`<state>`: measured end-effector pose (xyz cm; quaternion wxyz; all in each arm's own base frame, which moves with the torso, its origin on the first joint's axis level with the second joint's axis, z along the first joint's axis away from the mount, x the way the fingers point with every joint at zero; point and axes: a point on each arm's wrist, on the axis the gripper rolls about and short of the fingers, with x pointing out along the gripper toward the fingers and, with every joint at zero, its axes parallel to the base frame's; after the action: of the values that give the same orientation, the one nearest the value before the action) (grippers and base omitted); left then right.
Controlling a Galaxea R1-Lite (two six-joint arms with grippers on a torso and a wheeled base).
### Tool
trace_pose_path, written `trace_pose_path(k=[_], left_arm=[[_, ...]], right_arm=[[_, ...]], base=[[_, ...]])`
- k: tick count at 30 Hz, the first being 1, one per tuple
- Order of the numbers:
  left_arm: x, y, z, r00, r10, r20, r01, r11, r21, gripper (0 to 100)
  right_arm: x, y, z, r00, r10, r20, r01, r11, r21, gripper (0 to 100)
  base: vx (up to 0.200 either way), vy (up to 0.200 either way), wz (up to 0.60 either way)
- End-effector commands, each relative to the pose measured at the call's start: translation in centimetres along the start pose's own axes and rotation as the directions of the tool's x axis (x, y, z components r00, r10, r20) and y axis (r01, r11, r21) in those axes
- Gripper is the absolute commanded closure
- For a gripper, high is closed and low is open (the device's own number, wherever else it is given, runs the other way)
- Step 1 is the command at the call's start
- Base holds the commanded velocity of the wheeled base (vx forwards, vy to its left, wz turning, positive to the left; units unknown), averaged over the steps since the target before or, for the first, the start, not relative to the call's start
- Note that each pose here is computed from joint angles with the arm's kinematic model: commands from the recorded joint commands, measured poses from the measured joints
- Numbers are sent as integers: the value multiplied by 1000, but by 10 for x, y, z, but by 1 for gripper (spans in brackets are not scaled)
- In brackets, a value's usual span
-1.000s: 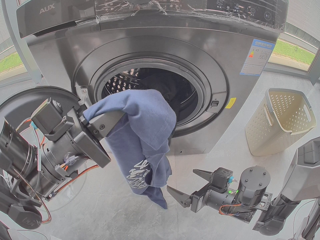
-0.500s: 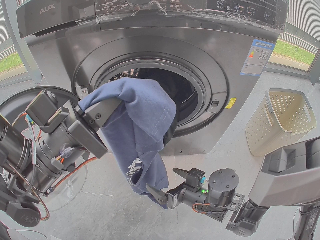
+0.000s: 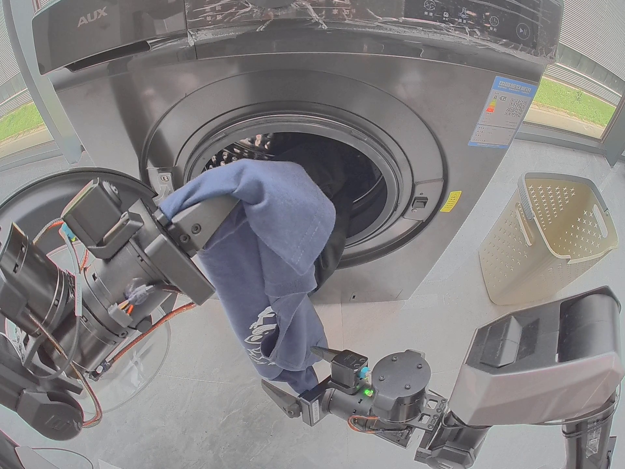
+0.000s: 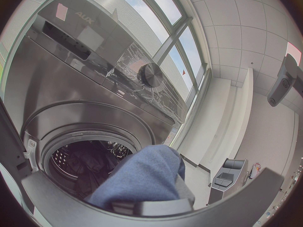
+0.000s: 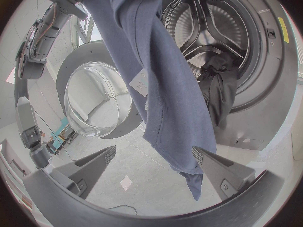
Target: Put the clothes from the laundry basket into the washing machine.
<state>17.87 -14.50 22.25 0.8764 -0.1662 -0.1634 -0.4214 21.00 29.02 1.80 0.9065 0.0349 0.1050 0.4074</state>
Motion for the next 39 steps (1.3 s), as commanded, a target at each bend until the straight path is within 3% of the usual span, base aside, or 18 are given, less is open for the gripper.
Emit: trace_pose_path(k=[1,13,24,25,36,39], left_arm=[[0,1,-1,1000,1,-4,-1,1000,-1,100],[1,1,-1,1000,1,-3,-1,1000,-1,100],[1,0,-1,1000,-1,-3,1,1000,-1,100],[1,1,-1,1000,1,-3,-1,1000,-1,100],[0,1,-2,1000,2,-7,-2,1000,-1,100],[-1,5,-2,1000,18,-8,-18,1000,6,100]], right_arm=[[19,-7,-12,1000,-14,1,14,1000,-19,0],[60,-38,-29,998,-44,52,46,998,-38,0],[75,-53,-19,990,-82,117,86,996,-28,0],[75,-54,-18,989,-85,122,88,996,-26,100],[63,-50,0,986,-81,143,85,996,-16,100],[37,-47,21,987,-85,139,88,996,-11,100]], base=[[0,0,0],[0,0,0],[0,0,0],[0,0,0],[0,0,0],[0,0,0]])
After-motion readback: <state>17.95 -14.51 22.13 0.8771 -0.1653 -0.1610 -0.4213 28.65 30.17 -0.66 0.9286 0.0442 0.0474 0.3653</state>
